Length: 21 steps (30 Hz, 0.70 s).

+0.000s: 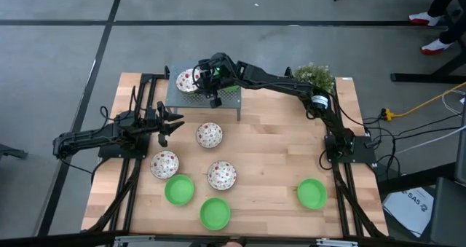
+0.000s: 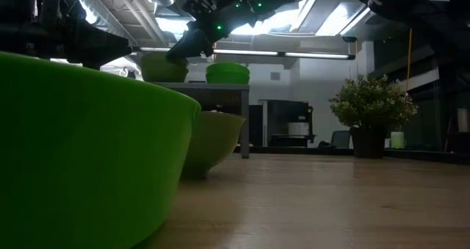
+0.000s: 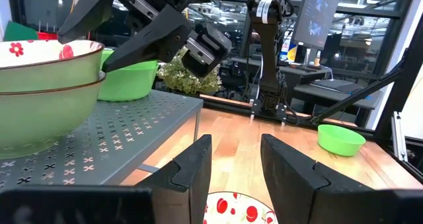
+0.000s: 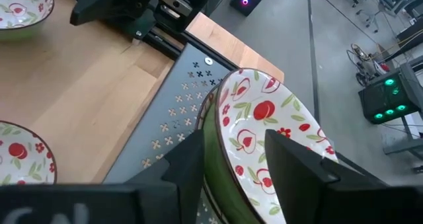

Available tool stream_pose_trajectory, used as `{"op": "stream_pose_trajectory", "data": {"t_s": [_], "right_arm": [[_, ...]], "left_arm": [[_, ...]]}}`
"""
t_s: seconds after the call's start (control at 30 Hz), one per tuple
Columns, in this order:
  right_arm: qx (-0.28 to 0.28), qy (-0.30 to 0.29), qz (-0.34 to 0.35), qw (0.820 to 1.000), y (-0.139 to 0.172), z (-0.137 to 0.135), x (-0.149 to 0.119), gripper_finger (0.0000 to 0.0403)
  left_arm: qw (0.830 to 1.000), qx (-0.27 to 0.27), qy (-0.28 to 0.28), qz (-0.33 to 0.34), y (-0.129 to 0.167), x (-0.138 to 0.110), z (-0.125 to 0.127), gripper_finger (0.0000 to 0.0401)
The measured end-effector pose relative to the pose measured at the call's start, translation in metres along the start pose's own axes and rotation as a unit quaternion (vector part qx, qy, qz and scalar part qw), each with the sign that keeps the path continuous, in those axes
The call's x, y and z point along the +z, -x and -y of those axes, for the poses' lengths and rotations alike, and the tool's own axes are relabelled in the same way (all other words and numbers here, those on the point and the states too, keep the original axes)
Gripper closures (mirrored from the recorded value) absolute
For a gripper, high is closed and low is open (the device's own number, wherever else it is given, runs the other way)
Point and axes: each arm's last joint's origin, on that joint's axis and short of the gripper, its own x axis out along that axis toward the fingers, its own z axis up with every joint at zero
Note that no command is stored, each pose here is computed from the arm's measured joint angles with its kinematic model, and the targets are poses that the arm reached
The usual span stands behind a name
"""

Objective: Pick & Place Mini bowls
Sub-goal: Stack the white bowl on top of the white bowl on the shelf, then stack the green bowl on top of the green bowl on the shelf

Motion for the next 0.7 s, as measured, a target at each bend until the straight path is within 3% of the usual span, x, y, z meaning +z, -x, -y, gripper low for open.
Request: {"op": "stream_pose_trajectory", "data": {"t_s": [0.23, 0.7], "right_arm": [[0.003, -0.013, 0.002, 1.0, -0.0005, -0.0022, 0.0023, 0.0244], [0.007, -0.168, 0.002, 0.986, -0.0003, -0.0042, 0.0042, 0.0244]], "left_arm": [[1.0, 0.0, 0.0, 0.0, 0.0, 0.0, 0.0, 0.0276], [1.0, 0.0, 0.0, 0.0, 0.0, 0.0, 0.0, 0.0276]]}}
